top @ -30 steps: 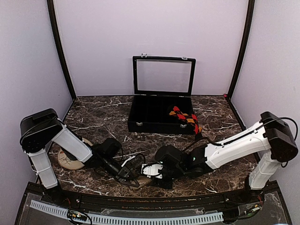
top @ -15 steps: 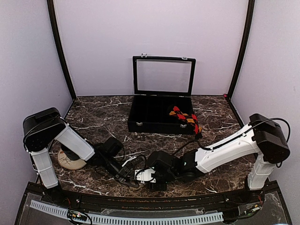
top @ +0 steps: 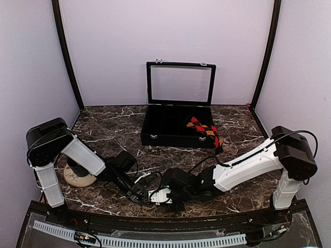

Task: Roll the socks
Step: Roll the sock at the center of the board.

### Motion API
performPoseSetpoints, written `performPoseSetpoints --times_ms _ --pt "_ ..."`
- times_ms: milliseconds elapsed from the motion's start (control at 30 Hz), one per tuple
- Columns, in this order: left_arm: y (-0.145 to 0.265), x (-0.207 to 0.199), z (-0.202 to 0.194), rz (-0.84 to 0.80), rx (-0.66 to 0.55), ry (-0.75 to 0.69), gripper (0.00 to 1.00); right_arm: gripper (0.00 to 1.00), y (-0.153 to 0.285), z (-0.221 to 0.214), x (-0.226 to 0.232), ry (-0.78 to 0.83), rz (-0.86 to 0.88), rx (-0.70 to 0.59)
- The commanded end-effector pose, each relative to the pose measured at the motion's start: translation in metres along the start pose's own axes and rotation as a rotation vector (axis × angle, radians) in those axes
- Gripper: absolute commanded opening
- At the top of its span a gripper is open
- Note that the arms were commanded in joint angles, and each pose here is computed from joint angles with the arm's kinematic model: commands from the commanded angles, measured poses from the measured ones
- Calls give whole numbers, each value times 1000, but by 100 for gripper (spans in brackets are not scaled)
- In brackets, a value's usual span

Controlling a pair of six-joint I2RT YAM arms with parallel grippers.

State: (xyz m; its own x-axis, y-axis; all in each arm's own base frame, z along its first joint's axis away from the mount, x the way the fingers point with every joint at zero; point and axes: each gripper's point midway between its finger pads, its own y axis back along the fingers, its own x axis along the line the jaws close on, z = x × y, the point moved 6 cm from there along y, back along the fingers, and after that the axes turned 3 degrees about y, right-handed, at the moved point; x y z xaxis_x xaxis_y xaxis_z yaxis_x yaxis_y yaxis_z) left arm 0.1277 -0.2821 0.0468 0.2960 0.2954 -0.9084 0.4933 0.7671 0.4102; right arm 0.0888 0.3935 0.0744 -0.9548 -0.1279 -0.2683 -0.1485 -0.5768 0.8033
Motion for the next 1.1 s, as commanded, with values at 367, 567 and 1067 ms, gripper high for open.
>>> performPoseSetpoints --times_ms 367,567,1067 --pt "30 14 10 263 -127 22 20 0 -6 -8 13 -61 97 82" --pt "51 2 17 388 -272 -23 27 0 -8 -5 13 -143 124 130" --pt "107 -18 2 657 -616 -25 27 0 -13 19 11 -393 263 237"
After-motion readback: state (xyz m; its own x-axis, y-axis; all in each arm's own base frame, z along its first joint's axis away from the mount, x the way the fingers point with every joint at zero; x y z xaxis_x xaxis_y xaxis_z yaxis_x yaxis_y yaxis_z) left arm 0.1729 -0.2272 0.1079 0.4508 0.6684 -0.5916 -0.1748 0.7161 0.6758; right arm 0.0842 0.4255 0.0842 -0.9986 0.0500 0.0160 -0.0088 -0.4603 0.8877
